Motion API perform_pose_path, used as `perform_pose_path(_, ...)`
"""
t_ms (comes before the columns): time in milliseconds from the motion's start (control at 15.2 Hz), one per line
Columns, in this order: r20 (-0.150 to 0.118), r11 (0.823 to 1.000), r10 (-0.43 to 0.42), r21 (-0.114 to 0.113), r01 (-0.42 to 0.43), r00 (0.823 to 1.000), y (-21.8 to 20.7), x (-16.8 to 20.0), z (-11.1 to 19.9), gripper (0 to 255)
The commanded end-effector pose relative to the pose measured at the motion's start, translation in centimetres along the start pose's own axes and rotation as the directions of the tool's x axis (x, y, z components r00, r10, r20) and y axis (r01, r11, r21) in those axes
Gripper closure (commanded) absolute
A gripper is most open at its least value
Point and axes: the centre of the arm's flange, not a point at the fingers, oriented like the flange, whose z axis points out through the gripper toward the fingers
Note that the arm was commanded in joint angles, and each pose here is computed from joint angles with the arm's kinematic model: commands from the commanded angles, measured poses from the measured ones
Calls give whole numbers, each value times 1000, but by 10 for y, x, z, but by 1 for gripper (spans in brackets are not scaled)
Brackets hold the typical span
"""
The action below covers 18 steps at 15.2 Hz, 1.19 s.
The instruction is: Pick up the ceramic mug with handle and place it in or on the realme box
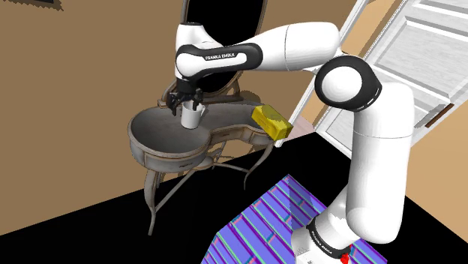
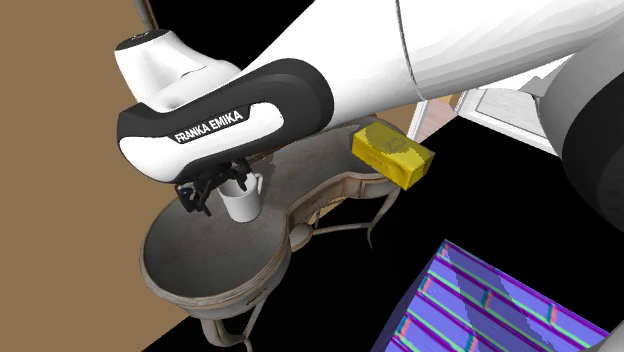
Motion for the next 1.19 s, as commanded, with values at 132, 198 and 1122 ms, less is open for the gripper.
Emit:
perform_pose_path(132,0,1000,0,0,0,1000,0,0,2,0)
perform_pose_path(198,0,1000,0,0,0,1000,0,0,2,0)
perform_pose_path(1122,0,1000,0,0,0,1000,0,0,-8,255)
